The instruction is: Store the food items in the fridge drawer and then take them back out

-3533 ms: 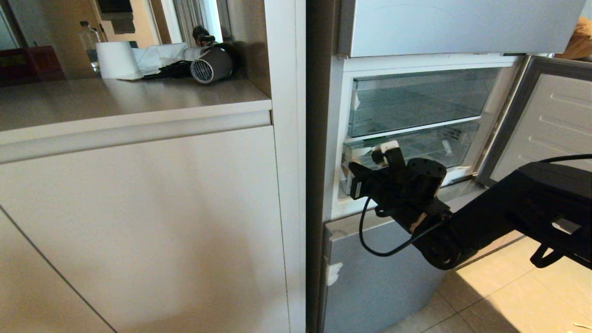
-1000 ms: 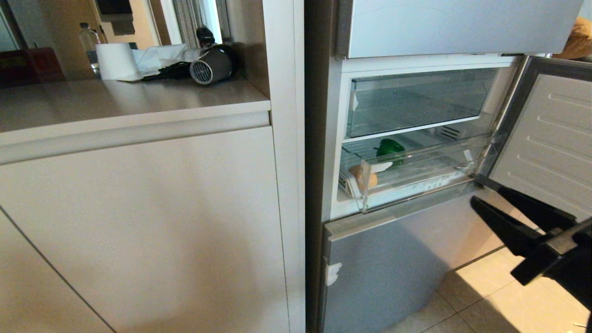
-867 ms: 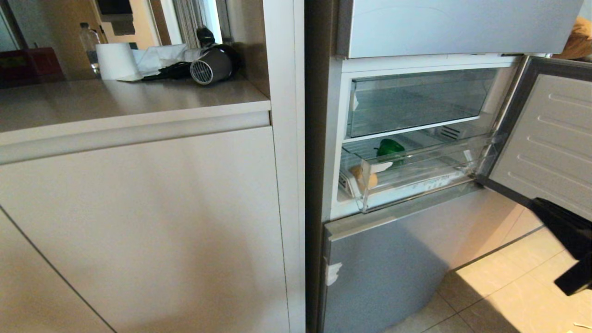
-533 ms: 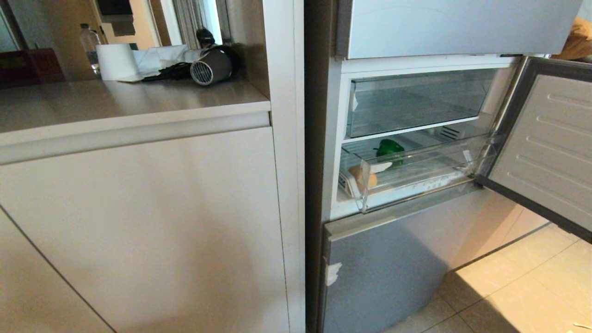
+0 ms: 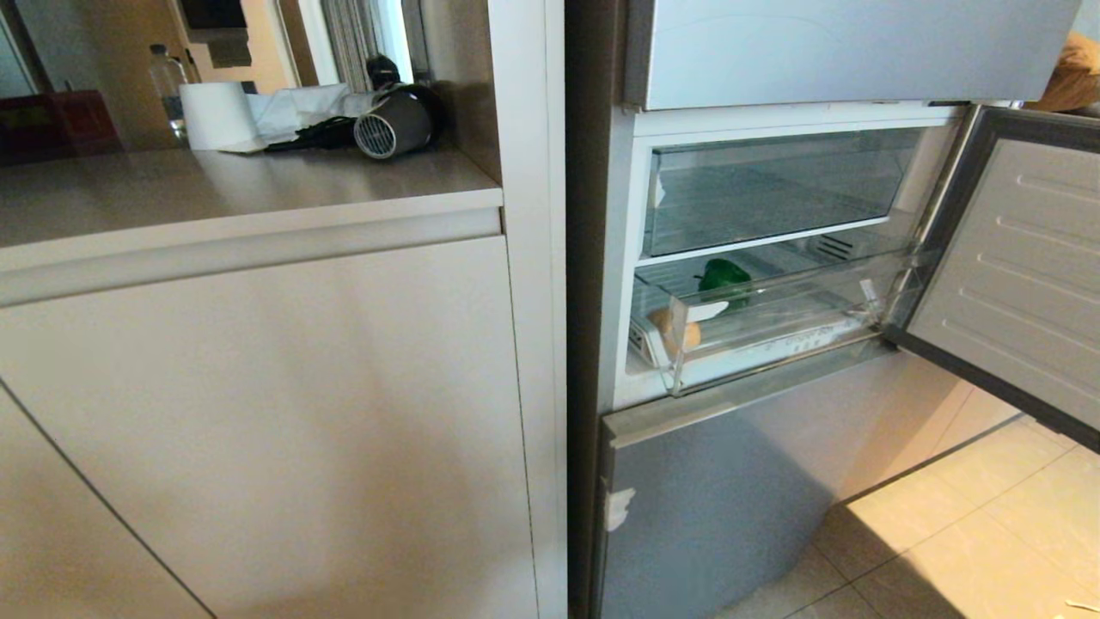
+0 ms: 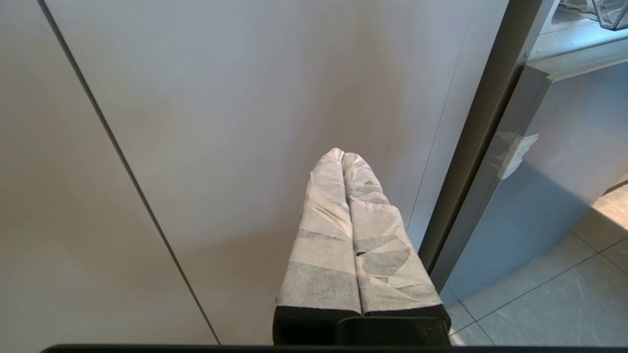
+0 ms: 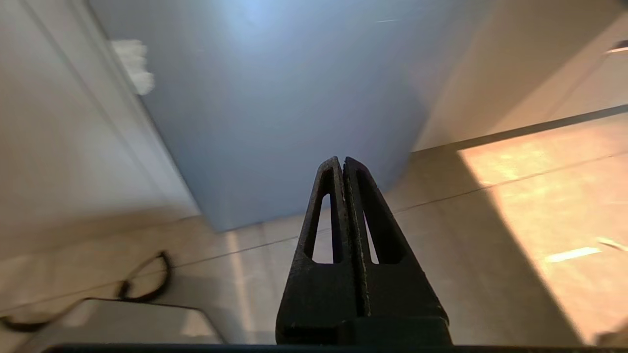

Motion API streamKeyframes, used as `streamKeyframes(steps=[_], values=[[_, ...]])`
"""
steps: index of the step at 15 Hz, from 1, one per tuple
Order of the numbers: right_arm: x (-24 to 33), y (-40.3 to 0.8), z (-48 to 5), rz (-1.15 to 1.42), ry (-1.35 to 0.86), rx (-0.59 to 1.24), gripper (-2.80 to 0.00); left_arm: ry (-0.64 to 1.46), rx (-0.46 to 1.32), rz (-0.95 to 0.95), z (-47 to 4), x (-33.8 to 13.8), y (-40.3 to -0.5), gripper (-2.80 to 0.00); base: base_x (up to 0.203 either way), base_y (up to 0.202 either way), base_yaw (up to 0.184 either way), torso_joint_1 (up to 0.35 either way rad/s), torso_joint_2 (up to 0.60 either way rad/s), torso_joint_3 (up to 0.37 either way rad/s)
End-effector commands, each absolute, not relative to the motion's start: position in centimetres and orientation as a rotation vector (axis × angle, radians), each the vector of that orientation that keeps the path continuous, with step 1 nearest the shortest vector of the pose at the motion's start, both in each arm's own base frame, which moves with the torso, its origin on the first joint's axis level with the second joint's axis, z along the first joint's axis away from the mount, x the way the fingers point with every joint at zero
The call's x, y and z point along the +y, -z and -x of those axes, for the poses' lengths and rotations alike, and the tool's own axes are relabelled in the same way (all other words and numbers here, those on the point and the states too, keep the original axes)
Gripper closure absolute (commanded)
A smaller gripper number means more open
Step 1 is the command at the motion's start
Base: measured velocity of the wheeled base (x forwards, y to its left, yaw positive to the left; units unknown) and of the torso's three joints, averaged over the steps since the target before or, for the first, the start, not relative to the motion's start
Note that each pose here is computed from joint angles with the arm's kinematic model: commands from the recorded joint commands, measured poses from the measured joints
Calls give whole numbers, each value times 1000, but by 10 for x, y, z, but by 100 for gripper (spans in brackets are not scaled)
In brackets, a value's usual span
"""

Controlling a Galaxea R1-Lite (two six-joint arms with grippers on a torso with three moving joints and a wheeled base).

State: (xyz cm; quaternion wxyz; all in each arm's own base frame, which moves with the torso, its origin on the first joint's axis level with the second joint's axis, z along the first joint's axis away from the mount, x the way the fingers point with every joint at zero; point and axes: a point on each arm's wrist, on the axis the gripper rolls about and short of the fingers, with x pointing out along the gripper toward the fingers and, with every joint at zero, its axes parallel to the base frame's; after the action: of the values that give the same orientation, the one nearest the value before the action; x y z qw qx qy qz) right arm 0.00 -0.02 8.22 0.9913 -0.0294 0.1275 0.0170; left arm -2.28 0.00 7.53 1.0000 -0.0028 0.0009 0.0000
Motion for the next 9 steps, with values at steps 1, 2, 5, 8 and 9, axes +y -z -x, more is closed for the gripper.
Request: streamKeyframes(steps=[1, 2, 5, 8, 9], values=[[0, -79, 1, 73, 14, 260, 0, 0, 2, 6, 23, 0, -75, 0, 0, 0, 0, 0, 0, 0], [0, -79, 1, 78, 47, 257, 0, 0, 2, 6, 23, 0, -75, 0, 0, 0, 0, 0, 0, 0], [0, -78, 2, 75, 43, 233, 0, 0, 2, 6, 23, 0, -75, 0, 0, 0, 0, 0, 0, 0], [1, -77, 17, 80, 8, 51, 0, 0, 2, 6, 23, 0, -75, 0, 0, 0, 0, 0, 0, 0], [1, -76, 21, 83, -7, -4, 0, 0, 2, 6, 23, 0, -75, 0, 0, 0, 0, 0, 0, 0]])
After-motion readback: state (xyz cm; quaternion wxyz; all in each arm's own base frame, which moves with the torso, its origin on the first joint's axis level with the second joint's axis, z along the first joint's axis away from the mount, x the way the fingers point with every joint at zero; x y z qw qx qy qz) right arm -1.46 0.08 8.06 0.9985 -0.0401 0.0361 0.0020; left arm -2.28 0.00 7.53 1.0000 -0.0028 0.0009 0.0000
